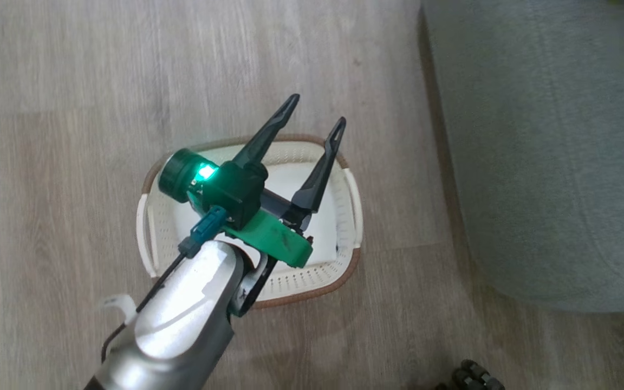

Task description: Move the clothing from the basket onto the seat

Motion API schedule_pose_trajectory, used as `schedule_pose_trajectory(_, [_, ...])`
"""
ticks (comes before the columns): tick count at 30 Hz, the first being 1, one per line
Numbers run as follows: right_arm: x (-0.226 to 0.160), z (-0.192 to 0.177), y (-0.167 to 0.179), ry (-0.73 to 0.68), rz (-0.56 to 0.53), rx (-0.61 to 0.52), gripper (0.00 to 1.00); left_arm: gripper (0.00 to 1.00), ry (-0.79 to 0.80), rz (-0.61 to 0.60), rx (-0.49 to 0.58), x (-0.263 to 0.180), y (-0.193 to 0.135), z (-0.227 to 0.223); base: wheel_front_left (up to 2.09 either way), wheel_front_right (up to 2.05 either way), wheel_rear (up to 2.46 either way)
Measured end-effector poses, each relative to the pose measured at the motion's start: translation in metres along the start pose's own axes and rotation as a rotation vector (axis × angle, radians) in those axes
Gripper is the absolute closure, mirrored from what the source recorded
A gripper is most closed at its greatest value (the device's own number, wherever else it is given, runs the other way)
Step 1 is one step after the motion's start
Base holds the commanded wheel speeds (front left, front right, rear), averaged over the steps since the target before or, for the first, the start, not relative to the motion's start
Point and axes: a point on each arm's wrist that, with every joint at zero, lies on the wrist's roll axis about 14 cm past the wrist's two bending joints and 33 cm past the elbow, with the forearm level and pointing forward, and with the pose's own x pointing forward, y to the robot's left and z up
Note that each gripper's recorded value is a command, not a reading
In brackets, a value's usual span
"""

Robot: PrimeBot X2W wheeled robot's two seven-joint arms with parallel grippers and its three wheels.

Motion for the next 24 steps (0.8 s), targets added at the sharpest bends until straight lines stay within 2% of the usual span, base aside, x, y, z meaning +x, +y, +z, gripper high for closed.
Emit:
schedule_pose_trajectory(3, [-0.008, -0.053, 0.017, 0.112, 0.008, 0.018, 1.0, 0.0, 0.025, 0.036, 0.0, -0.005, 0.014, -0.011, 0.0, 0.0, 0.0])
schedule_pose_trajectory(7, [-0.039, -0.124, 0.029, 0.278, 0.01, 0.029, 1.0, 0.0, 0.049, 0.069, 0.006, -0.011, 0.029, -0.021, 0.0, 0.0, 0.0])
schedule_pose_trajectory(11, [-0.07, -0.164, 0.021, 0.388, -0.019, 0.03, 1.0, 0.0, 0.047, 0.08, 0.01, -0.011, 0.034, -0.021, 0.0, 0.0, 0.0])
schedule_pose_trajectory(13, [-0.081, -0.175, 0.022, 0.427, -0.011, 0.014, 0.81, 0.0, 0.048, 0.078, 0.011, -0.012, 0.033, -0.022, 0.0, 0.0, 0.0])
schedule_pose_trajectory(14, [-0.087, -0.179, 0.023, 0.44, -0.011, 0.015, 0.59, 0.0, 0.05, 0.08, 0.011, -0.013, 0.033, -0.022, 0.0, 0.0, 0.0])
schedule_pose_trajectory(15, [-0.091, -0.182, 0.023, 0.452, -0.016, 0.022, 0.49, 0.0, 0.054, 0.078, 0.01, -0.014, 0.032, -0.023, 0.0, 0.0, 0.0])
schedule_pose_trajectory(16, [-0.095, -0.185, 0.023, 0.461, -0.02, 0.03, 0.07, 0.0, 0.057, 0.078, 0.009, -0.015, 0.031, -0.024, 0.0, 0.0, 0.0])
schedule_pose_trajectory(17, [-0.099, -0.187, 0.023, 0.472, -0.021, 0.034, 0.0, 0.0, 0.059, 0.077, 0.009, -0.016, 0.03, -0.024, 0.0, 0.0, 0.0])
schedule_pose_trajectory(24, [-0.124, -0.186, 0.018, 0.503, -0.008, 0.022, 0.0, 0.0, 0.039, 0.069, 0.015, -0.016, 0.023, -0.012, 0.0, 0.0, 0.0])
